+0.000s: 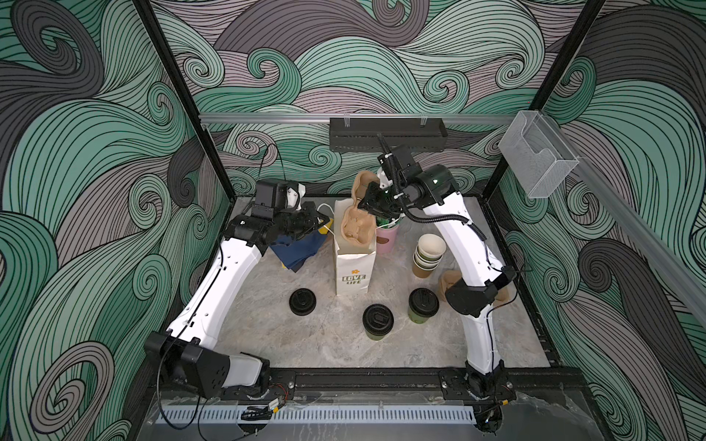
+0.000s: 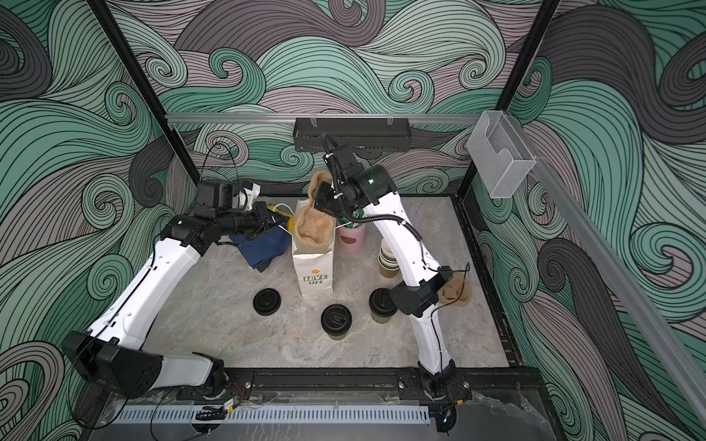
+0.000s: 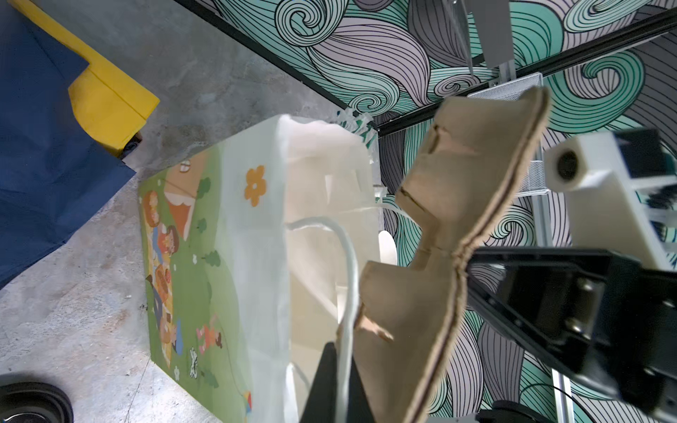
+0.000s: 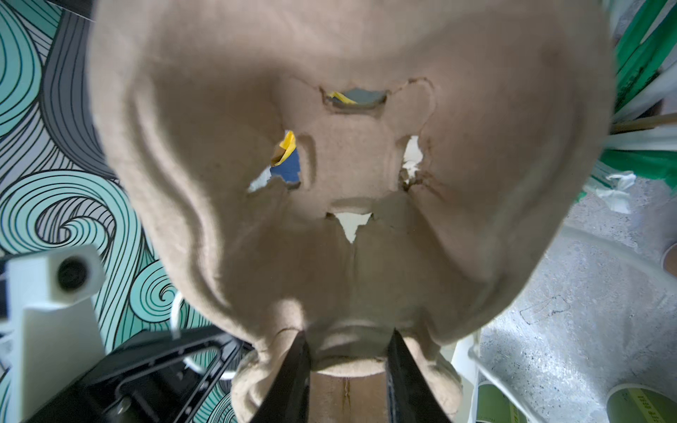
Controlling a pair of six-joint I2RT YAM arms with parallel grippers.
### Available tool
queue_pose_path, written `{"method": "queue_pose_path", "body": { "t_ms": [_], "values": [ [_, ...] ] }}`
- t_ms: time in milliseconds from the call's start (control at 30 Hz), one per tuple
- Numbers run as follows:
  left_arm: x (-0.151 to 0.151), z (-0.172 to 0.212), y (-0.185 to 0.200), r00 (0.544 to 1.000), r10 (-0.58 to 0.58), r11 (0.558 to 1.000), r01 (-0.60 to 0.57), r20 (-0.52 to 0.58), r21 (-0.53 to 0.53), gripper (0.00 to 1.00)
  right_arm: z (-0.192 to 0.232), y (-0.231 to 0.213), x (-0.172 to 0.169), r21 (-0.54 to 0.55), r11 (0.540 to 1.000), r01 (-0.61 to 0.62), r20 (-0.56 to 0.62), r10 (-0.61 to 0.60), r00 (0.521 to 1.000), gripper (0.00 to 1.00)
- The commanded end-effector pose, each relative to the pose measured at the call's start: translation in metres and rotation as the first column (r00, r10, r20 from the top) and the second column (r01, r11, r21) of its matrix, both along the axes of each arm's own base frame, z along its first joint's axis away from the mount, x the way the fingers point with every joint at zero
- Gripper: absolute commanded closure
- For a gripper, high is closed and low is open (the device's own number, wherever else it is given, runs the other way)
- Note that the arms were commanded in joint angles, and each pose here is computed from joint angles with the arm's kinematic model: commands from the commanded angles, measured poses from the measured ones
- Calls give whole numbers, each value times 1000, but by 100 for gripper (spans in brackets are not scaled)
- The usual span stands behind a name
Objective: Pack the takeout coffee
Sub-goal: 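Lower the cup holder into the white bag while left gripper holds the bag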
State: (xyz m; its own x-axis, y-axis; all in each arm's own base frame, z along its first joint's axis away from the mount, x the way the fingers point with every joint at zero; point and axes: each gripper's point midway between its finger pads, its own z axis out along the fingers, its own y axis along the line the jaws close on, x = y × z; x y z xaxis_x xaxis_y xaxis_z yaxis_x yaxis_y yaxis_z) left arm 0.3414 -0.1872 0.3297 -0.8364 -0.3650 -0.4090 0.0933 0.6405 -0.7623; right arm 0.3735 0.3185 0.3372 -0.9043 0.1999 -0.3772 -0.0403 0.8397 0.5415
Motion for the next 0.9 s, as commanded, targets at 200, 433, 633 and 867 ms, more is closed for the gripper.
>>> {"method": "queue_pose_path", "body": {
  "t_ms": [200,433,633,867],
  "values": [
    [-16,5,-8,1000,2,1000,-2,3,-17,100,-22,1,-8,-162,987,8,31,-3,1000,99],
    [-23,-2,-4,1000,18,1000,-18,-1,-6,100,-33,5,-28,-212,976,-54,-19,51,999,100],
    [-29,-3,-1,1000,28,1000,-28,2,-1,99,-41,15,-41,-214,972,-97,-55,87,995,100],
    [-32,-2,4,999,49,999,-49,17,7,100,-51,18,-51,-244,962,-125,-90,106,990,100]
  ]
}}
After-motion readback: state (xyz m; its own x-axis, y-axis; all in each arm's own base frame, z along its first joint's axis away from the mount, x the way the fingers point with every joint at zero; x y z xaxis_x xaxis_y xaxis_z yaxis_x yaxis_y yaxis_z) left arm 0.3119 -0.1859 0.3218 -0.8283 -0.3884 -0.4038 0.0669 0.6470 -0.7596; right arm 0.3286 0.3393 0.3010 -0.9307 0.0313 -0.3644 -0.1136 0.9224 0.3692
